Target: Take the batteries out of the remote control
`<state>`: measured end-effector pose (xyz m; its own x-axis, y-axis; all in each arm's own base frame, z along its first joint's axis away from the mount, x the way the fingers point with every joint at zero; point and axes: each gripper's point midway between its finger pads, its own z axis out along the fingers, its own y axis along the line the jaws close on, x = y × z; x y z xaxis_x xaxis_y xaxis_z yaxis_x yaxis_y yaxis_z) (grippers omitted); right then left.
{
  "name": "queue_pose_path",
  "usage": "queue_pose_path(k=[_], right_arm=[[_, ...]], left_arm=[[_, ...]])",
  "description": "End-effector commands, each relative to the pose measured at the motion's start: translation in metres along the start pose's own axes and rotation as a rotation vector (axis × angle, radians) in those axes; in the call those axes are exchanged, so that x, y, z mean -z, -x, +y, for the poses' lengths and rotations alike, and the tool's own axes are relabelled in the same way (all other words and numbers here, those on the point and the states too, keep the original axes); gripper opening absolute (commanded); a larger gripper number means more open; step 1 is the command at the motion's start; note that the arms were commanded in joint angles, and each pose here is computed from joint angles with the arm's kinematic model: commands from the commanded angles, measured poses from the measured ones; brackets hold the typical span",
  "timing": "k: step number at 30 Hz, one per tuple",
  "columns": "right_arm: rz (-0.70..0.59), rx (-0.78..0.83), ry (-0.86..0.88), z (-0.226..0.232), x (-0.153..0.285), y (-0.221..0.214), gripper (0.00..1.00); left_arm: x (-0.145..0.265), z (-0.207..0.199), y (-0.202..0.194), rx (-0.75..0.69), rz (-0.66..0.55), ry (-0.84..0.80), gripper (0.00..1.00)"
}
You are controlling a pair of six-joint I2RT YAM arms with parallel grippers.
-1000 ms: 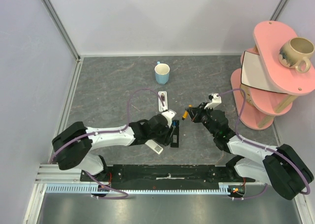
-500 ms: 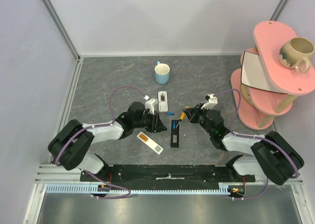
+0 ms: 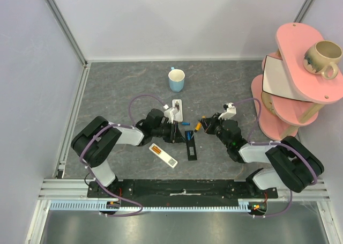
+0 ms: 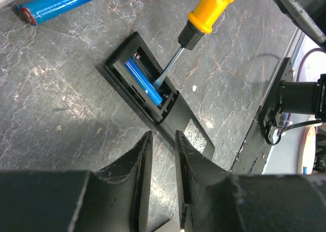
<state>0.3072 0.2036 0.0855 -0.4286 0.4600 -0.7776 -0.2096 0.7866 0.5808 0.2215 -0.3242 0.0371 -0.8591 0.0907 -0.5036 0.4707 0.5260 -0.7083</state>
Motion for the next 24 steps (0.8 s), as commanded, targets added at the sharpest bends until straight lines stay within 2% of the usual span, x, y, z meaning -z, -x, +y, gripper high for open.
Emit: queue_pose_path(k=[1, 10, 24], right_arm=[[-0.092, -0.030, 0.017, 0.008, -0.003, 0.020, 0.00], [-0.109, -0.007, 0.011, 0.011, -0.007, 0.028, 0.00], [-0.119, -0.034, 0.084, 0.026, -0.013, 0.030, 0.00]], left_arm=[[-0.005, -0.002, 0.015, 0.001, -0.033, -0.004, 0.29], [-0.009, 0.020, 0.013, 0.014, -0.021, 0.104, 0.28], [-0.017, 0.034, 0.006, 0.036, 0.016, 0.146, 0.24]])
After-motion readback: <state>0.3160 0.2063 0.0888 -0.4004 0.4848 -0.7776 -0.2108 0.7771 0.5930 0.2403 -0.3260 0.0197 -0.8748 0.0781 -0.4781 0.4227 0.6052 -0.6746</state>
